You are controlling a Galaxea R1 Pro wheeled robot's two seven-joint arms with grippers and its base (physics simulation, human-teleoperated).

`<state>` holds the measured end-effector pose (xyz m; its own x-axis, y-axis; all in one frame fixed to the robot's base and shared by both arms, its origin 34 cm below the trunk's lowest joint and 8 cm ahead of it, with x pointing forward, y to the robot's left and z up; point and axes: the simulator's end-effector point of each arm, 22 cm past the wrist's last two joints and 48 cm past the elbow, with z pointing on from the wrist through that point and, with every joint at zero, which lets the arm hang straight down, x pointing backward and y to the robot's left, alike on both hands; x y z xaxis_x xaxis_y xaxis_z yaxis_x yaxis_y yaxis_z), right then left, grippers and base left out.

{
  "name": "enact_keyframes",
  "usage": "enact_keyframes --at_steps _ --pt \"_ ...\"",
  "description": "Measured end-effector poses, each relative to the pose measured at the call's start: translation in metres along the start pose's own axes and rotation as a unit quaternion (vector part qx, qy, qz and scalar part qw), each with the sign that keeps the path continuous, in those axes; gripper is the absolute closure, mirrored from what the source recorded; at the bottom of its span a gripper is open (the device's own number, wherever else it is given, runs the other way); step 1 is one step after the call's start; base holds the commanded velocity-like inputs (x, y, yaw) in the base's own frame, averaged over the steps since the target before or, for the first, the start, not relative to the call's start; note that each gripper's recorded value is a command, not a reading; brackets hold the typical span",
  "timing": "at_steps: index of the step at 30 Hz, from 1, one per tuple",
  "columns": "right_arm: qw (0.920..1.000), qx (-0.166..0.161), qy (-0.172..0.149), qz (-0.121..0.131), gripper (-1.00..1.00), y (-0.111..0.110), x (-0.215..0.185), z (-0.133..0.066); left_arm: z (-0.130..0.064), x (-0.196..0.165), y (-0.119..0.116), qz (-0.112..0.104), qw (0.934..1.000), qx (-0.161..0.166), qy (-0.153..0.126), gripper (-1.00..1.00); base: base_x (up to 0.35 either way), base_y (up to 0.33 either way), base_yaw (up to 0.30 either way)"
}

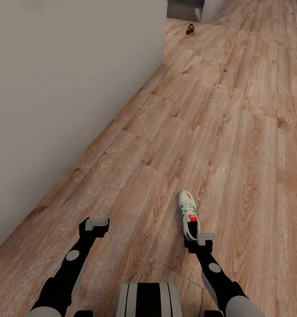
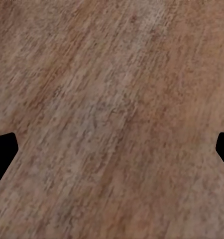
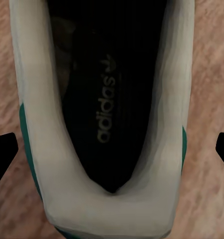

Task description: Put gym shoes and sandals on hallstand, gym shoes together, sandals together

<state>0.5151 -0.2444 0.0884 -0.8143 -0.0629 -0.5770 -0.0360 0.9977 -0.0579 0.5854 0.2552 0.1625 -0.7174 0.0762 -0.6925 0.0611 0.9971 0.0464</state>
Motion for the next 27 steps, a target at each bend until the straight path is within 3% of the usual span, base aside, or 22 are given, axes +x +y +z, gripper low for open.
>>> enact_keyframes --at_steps 1,2,27 --pt "1.0000 0.000 0.000 0.000 -1.00 0.0000 0.0000 0.0000 0.0000 0.0001 -0.0001 0.000 1.0000 0.000 0.000 -1.00 0.006 0.000 0.000" --pt "1.0000 0.000 0.000 0.000 1.00 0.0000 0.0000 0.0000 0.0001 -0.0001 -0.0002 0.000 1.0000 0.000 0.000 -1.00 0.004 0.000 0.000" --pt "1.0000 0.000 0.000 0.000 1.00 -0.0003 -0.0001 0.0000 0.0002 -0.0003 -0.0006 0.001 1.0000 0.001 0.000 -1.00 0.000 0.000 0.000"
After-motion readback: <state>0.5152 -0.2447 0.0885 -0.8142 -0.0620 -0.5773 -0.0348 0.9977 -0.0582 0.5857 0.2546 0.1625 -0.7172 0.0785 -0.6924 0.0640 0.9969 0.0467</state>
